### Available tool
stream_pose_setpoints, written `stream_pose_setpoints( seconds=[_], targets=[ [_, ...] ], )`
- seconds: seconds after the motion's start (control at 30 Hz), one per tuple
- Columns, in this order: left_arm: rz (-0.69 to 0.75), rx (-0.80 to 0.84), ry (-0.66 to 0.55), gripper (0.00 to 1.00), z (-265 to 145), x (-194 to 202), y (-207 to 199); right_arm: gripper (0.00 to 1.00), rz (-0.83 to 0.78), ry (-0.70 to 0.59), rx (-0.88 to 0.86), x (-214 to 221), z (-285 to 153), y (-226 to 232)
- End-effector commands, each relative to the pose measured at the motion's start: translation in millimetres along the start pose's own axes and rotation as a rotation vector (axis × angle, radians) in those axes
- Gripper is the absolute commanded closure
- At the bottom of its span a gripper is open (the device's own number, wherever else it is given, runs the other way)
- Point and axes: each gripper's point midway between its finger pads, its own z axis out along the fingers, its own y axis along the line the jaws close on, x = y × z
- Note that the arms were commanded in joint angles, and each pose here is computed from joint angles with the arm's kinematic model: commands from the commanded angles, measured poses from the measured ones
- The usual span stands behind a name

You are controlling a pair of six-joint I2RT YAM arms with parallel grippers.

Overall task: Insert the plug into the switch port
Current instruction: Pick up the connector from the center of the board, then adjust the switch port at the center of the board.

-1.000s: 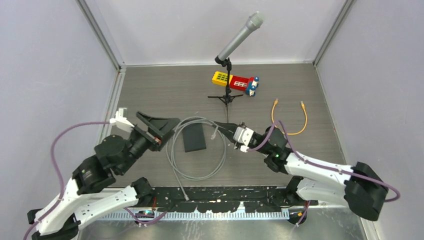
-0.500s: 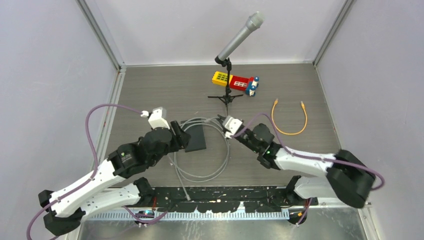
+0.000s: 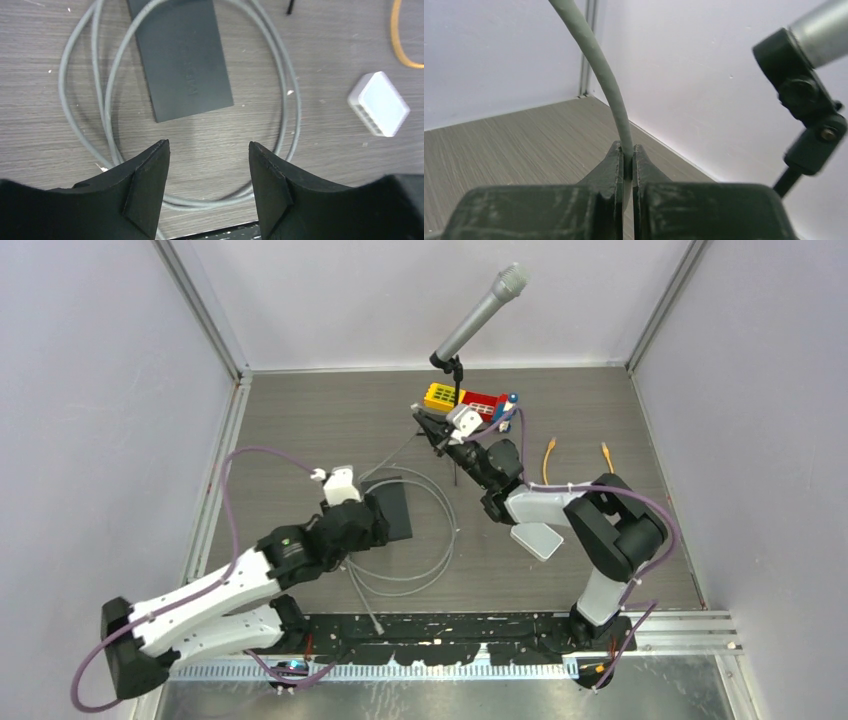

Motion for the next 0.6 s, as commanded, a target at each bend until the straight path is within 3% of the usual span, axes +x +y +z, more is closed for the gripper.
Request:
stream_pose_setpoints(
  seconds=[0.0,0.37,0.57],
  targets=[
    [0.015,-0.046,-0.034,0.37,24,-3,-9,1.0,0.032,-0.156,-0.047,-39,22,7],
    [0.018,-0.233,-0.046,0.1,72,8,-4,1.0,0.03,-0.106,-0.016,-34,-15,5],
    [-0.105,-0.239,0.003,0.1,106,2,16,1.0,0.051,-0.101,-0.02,-37,-29,8]
  ],
)
